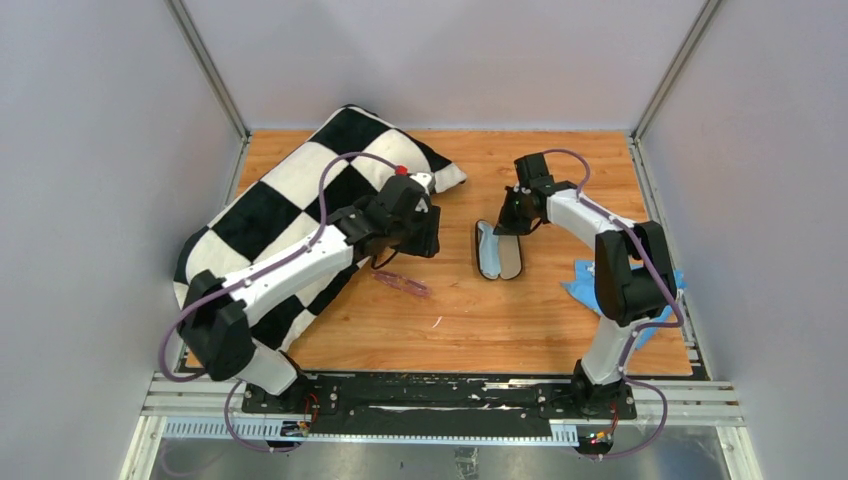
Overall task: Organize the sunglasses
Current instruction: Adjust the sunglasses case at the center of the board.
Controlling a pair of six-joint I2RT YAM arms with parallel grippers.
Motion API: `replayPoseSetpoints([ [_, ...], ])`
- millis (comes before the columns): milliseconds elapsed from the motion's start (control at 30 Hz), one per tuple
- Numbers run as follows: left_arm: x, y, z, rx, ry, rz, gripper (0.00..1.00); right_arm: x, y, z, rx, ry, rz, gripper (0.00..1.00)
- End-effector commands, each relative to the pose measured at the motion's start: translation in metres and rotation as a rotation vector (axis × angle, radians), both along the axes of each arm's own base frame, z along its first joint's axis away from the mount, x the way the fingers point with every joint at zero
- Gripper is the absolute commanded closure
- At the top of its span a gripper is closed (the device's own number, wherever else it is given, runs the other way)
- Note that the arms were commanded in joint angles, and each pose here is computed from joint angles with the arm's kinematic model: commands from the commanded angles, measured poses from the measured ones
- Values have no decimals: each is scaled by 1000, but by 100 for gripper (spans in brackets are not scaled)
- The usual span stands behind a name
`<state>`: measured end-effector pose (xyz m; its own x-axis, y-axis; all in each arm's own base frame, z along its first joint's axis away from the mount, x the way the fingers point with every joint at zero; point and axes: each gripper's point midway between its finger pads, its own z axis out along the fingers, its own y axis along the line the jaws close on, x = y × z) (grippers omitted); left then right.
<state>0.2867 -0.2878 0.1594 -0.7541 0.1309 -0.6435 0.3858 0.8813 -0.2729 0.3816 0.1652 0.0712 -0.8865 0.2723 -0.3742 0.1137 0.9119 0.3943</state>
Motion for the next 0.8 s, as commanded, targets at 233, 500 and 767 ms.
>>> replayPoseSetpoints([
  [233,-12,21,17,-44,-38,65,45,12,39,-13,97,23,55,98],
  [500,-13,18,8,-33,-13,50,45,9,51,-20,83,30,93,98],
  [767,-10,7,4,-40,9,21,45,14,31,15,-1,-66,92,95],
])
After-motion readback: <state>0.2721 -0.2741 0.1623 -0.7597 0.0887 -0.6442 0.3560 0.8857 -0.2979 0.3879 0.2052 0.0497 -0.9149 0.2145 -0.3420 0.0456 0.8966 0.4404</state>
